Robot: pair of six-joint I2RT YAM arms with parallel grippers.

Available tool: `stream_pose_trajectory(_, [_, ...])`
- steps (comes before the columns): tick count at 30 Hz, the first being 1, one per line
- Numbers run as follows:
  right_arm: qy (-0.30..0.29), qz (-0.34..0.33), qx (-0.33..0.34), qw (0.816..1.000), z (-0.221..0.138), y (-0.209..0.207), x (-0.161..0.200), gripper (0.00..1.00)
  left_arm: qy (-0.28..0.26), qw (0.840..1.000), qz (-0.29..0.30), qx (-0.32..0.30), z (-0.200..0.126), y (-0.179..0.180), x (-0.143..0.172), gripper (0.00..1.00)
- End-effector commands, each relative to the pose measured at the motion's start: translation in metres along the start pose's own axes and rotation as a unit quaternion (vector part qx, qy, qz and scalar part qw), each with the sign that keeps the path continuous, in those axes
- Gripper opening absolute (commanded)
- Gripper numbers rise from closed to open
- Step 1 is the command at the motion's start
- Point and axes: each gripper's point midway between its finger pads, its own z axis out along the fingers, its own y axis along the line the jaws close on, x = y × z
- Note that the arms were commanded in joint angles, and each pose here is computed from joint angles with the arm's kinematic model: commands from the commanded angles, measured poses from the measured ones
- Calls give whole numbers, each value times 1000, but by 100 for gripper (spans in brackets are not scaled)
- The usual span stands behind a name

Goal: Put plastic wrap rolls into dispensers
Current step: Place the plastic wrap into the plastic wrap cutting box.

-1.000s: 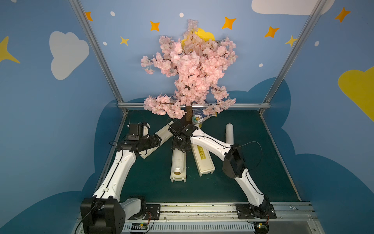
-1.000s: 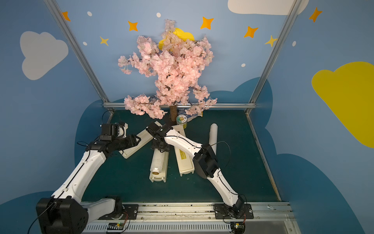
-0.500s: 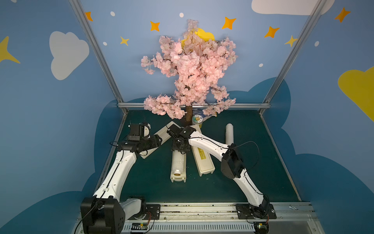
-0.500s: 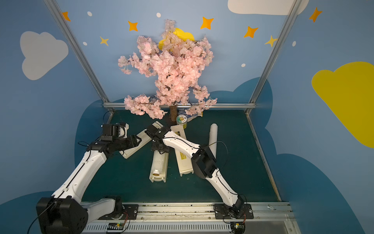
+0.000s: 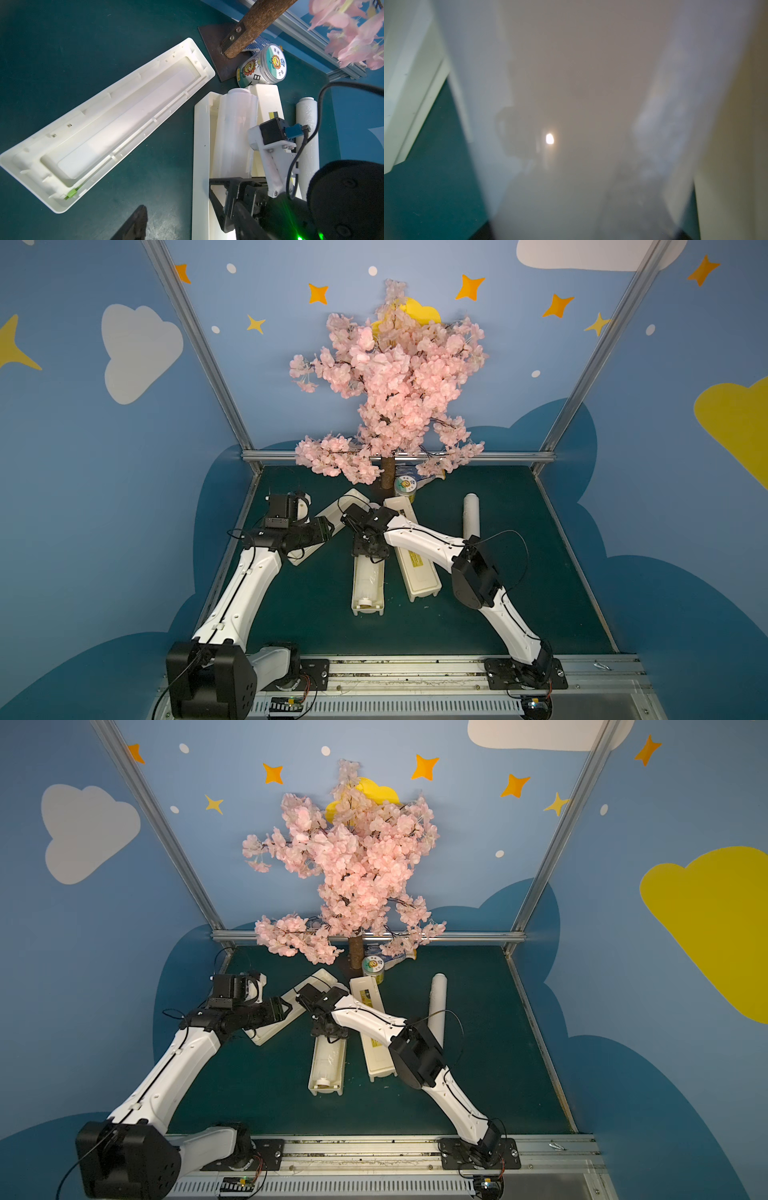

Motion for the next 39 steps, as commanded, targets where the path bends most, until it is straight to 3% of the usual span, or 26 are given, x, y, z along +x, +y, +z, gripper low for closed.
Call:
stream_pose_trajectory(1, [-24,-17,-24,999,-53,14,-4,28,11,1000,1,6,4,-1,5,66])
stream_pose_trajectory(8, [-58,-38,-35,997,-84,21,-17,27,18,1000,-2,22,9,-6,7,66])
stream_pose_trajectory(21, [-28,-38,-41,998,-79,24,-5,27,21,1000,-3,19,12,-4,9,66])
stream_pose_trajectory(39, [28,-8,-28,999,-33,19,11,31,23,1000,-4,14,13,-2,12,66])
